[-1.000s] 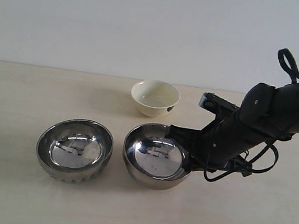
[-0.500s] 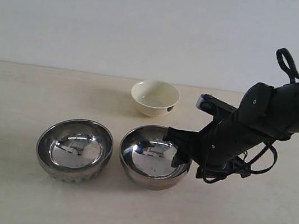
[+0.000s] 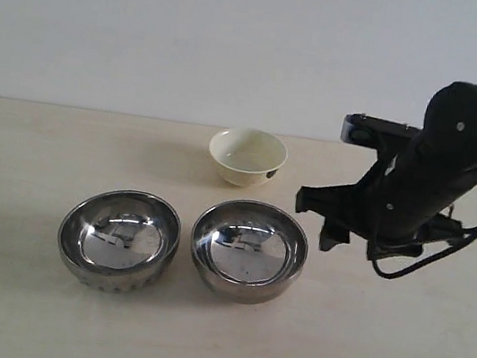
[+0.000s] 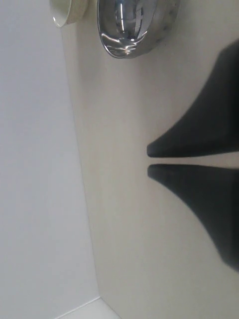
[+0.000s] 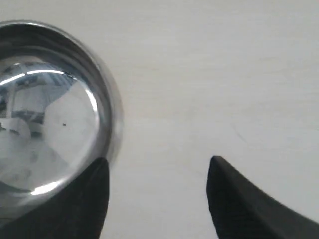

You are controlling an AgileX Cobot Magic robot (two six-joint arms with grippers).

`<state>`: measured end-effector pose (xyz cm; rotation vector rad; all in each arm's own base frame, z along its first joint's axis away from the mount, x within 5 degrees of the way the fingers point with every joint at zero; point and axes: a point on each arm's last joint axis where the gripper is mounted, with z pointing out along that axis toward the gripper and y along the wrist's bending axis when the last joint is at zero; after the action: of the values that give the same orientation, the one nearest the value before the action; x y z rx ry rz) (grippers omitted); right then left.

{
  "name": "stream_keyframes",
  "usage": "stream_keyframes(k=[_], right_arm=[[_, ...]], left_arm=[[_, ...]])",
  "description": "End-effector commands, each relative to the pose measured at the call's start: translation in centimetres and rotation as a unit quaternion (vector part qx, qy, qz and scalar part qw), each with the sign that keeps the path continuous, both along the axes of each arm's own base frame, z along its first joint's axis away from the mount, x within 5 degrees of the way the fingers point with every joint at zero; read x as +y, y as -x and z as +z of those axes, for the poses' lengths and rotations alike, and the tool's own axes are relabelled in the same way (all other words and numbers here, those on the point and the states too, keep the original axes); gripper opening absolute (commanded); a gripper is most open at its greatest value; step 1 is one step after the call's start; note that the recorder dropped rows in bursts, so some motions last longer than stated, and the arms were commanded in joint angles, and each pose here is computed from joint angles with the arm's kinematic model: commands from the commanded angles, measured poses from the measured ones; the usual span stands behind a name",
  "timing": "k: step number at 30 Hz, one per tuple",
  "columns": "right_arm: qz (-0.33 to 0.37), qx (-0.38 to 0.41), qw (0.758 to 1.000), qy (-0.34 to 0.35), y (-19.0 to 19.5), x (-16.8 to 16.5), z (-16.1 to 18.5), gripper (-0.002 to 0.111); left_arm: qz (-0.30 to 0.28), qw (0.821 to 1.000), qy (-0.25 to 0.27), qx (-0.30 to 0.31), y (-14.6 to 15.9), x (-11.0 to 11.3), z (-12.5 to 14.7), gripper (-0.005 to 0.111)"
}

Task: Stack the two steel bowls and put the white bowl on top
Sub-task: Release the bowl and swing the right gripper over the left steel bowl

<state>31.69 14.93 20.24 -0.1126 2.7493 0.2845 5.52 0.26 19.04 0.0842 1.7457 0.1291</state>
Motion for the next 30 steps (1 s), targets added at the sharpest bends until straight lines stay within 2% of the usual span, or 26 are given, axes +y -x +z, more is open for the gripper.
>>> stream_keyframes(k=[1,5,10,12,13,15,18,23,30], right_arm=[[0.012,-0.053,0.995,0.081,1.6,-2.4,4.8,0.052],[0.028,-0.099,0.992,0.075,2.9,-3.0,7.9,0.051],[0.081,-0.124,0.986,0.073,4.3,-2.4,9.5,0.038],[0.128,-0.135,0.98,0.068,5.0,-0.4,9.6,0.041],[0.167,-0.142,0.973,0.066,5.6,1.4,9.3,0.048],[0.213,-0.151,0.963,0.061,6.6,3.9,8.8,0.053],[0.284,-0.146,0.945,0.077,7.5,6.6,7.2,0.053],[0.35,-0.12,0.924,0.098,8.2,10.1,4.8,0.053],[0.441,-0.141,0.88,0.106,9.3,16.3,5.6,0.053]], left_arm=[[0.002,1.0,0.008,-0.004,0.0,0.0,0.0,0.004],[0.002,1.0,0.008,-0.004,0.0,0.0,0.0,0.004],[0.002,1.0,0.008,-0.004,0.0,0.0,0.0,0.004],[0.002,1.0,0.008,-0.004,0.0,0.0,0.0,0.004],[0.002,1.0,0.008,-0.004,0.0,0.0,0.0,0.004],[0.002,1.0,0.008,-0.004,0.0,0.0,0.0,0.004],[0.002,1.0,0.008,-0.004,0.0,0.0,0.0,0.004],[0.002,1.0,0.008,-0.004,0.0,0.0,0.0,0.004],[0.002,1.0,0.008,-0.004,0.0,0.0,0.0,0.004]])
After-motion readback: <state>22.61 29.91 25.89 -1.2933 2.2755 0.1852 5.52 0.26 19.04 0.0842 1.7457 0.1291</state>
